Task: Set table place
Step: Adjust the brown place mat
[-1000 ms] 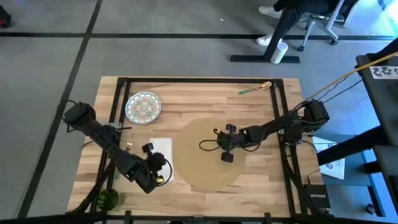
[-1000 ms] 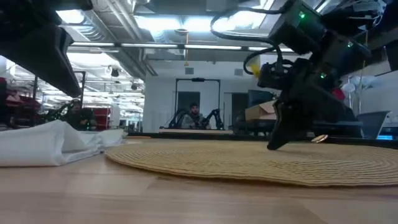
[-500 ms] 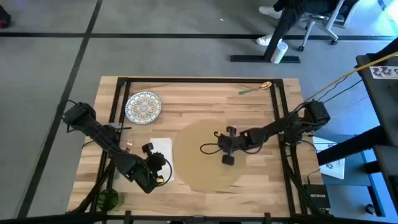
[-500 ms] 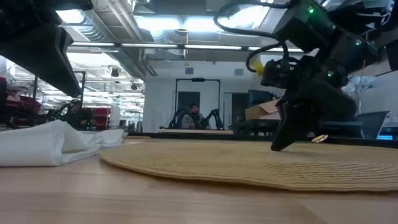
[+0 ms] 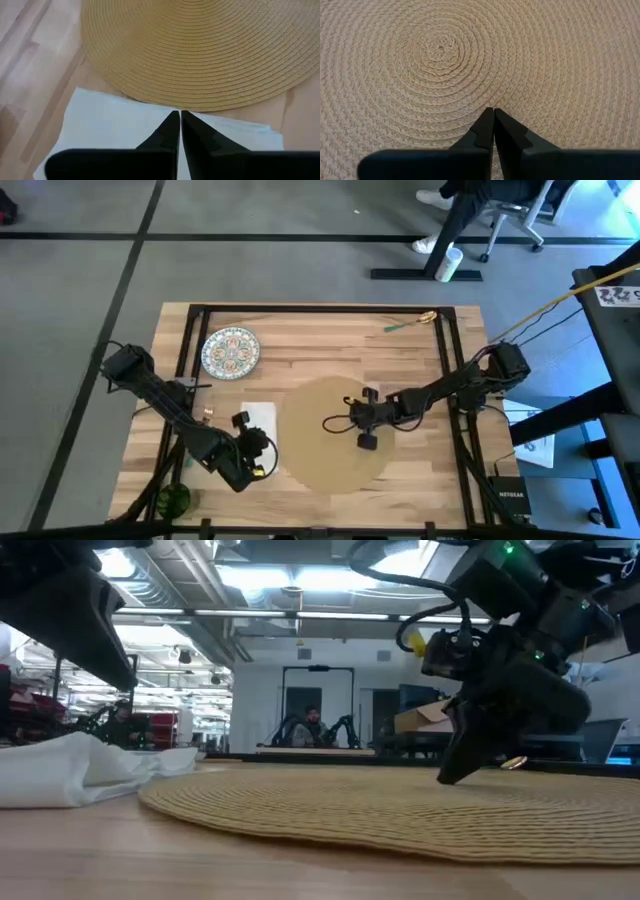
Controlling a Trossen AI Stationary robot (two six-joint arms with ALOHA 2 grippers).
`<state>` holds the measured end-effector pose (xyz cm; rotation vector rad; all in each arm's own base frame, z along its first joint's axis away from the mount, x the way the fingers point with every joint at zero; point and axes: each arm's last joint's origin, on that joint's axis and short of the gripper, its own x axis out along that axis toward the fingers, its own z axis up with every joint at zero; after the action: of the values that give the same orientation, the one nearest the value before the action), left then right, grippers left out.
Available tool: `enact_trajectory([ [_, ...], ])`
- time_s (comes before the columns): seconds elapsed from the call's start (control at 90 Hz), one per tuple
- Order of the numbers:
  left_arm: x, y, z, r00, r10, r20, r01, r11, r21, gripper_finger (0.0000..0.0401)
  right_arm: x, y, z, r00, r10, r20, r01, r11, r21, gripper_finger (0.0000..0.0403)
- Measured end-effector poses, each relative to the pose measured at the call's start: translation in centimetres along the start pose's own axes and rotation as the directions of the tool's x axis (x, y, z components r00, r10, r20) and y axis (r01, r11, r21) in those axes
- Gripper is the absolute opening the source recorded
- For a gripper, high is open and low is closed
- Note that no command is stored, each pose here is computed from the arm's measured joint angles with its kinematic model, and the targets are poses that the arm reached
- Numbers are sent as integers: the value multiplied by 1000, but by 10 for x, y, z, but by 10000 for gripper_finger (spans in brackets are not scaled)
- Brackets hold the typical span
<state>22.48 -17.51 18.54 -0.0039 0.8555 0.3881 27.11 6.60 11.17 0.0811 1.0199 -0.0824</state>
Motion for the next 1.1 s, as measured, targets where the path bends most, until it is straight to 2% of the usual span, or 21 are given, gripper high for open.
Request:
enact_trajectory([
  [0.322,0,0,0,1000,0,0,0,1000,0,0,3,-5,-13,999,-32,-12,33,999,32,0],
  [0.522,0,0,0,1000,-1,1,1,1000,-1,0,3,-4,-11,999,-31,29,30,999,32,0],
  [0.689,0,-1,0,1000,-5,4,5,1000,-1,0,1,-5,-8,995,-70,67,68,997,21,0],
  [1.1,0,-1,0,1000,-5,4,5,1000,1,0,0,-6,-7,993,-87,83,86,996,20,0],
])
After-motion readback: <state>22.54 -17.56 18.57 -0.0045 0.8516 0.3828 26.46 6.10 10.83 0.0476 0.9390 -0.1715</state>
